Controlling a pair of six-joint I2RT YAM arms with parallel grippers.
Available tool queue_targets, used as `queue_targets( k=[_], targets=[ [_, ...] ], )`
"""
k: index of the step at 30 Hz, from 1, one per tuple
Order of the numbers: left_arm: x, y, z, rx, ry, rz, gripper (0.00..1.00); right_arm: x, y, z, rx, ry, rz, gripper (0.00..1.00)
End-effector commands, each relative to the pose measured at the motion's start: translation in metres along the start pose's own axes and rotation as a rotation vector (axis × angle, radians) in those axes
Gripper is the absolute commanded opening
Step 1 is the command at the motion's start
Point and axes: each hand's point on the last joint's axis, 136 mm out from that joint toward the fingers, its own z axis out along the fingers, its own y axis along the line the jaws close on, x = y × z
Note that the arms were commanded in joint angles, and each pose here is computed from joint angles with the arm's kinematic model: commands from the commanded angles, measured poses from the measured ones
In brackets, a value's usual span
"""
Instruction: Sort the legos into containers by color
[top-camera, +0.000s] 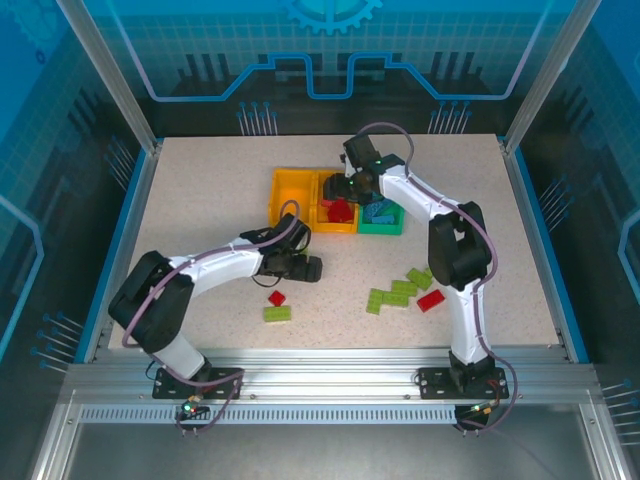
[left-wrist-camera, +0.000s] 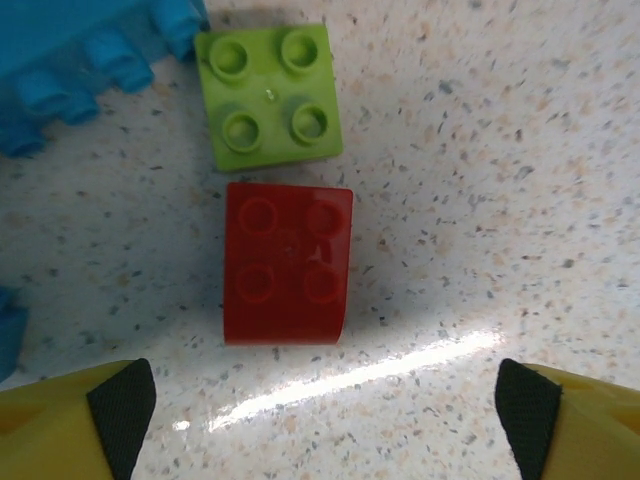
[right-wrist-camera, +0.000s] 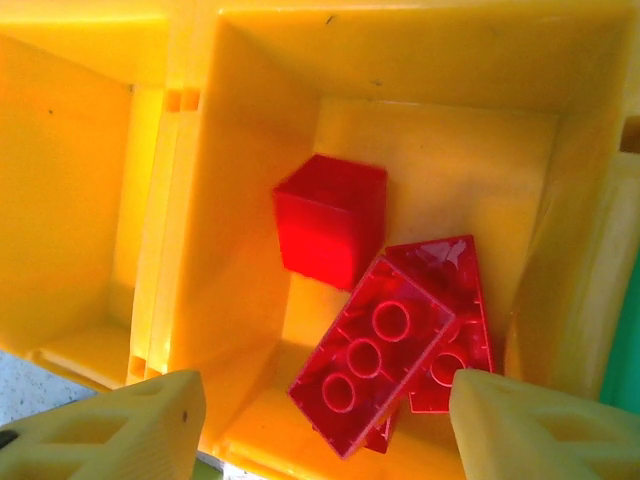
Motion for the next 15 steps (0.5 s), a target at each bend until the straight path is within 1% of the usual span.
queue_targets(
  k=[1,6,8,9,11,13,15],
  targets=[
    [-0.016,-0.008,0.005,-0.001,-0.016,0.035,0.9,0.008,-0.005,-0.023,0.017,-0.011,0.006,0.7],
    [-0.022,-0.004,0.018,-0.044,-0.004,0.042,0.86,0.018,-0.016,-0.052,0.046,-0.056,-0.014,0.72],
    [-0.023,-0.004,0.022,-0.053,-0.003,0.048,0.83,0.024,-0.024,-0.063,0.062,-0.066,-0.023,0.72],
    [-0.024,-0.003,0.025,-0.058,-0.001,0.049,0.8,0.027,-0.028,-0.07,0.072,-0.071,-0.026,0.73],
    [-0.024,-0.003,0.029,-0.064,0.01,0.052,0.69,0.034,-0.039,-0.079,0.095,-0.08,-0.025,0.73],
    [-0.022,-0.003,0.031,-0.062,0.023,0.047,0.53,0.04,-0.054,-0.09,0.118,-0.088,-0.01,0.74],
    [-0.019,-0.003,0.031,-0.055,0.031,0.036,0.4,0.044,-0.068,-0.098,0.134,-0.094,0.013,0.74]
  ],
)
